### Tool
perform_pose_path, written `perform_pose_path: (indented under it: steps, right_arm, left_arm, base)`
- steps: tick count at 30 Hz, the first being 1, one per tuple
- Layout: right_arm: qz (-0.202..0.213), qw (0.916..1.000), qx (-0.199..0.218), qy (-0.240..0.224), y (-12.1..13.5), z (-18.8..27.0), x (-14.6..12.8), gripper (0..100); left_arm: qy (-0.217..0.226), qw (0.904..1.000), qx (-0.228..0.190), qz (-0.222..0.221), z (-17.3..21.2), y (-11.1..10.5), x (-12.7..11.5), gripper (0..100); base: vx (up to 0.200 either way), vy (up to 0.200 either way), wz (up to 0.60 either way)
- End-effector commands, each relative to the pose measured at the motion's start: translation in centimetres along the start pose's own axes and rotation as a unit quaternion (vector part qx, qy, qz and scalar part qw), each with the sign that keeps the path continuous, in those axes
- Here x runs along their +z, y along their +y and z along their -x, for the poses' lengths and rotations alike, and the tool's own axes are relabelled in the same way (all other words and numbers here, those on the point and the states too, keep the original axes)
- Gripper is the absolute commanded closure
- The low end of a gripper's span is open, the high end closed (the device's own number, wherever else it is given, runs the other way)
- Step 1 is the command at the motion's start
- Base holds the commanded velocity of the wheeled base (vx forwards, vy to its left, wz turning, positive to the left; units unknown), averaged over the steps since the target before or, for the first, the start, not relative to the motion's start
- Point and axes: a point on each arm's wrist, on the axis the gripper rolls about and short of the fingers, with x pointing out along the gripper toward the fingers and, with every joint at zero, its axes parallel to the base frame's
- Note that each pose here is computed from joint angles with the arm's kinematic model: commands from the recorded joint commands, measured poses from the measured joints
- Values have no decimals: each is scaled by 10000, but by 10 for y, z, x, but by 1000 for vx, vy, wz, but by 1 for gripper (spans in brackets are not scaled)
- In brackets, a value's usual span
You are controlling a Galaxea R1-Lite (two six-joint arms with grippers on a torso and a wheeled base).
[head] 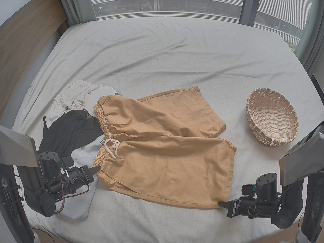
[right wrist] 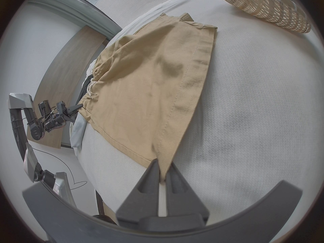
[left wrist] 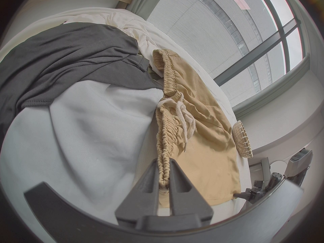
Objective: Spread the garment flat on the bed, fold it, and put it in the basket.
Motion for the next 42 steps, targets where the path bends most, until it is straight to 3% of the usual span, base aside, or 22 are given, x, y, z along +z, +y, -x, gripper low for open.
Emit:
perform_pose_path:
  steps: [1, 7, 11, 16, 25, 31, 36, 42]
  right_arm:
    - [61, 9997, 81, -216, 6, 17, 6, 100]
    - [80, 9990, 61, -444, 6, 26, 14, 100]
    - [122, 9997, -9, -224, 6, 27, 10, 100]
    - [234, 9997, -88, 9, 5, 26, 5, 100]
    - [340, 9990, -107, 276, 7, 26, -1, 100]
    - [373, 9988, -68, 317, 10, 27, -3, 100]
    - [372, 9993, 44, -36, 12, 33, 7, 100]
    - [399, 9920, 255, -1167, 14, 44, 35, 100]
  left_arm:
    - [-157, 9993, -328, 52, 16, -14, 11, 100]
    - [205, 9987, -432, 152, 37, -13, 0, 100]
    - [379, 9990, -240, 56, 41, -4, -8, 100]
    - [911, 9956, 31, -214, 45, 8, -29, 100]
    - [1247, 9919, 157, -203, 45, 13, -38, 100]
    - [1516, 9872, 208, -445, 47, 16, -43, 100]
    - [1361, 9895, 100, -471, 49, 17, -38, 100]
    - [839, 9942, -252, -627, 50, 14, -23, 100]
  base:
    - [0, 0, 0]
    - [0, 0, 0]
    - [0, 0, 0]
    - [0, 0, 0]
    - [0, 0, 0]
    - [0, 0, 0]
    - [0, 0, 0]
    - [0, 0, 0]
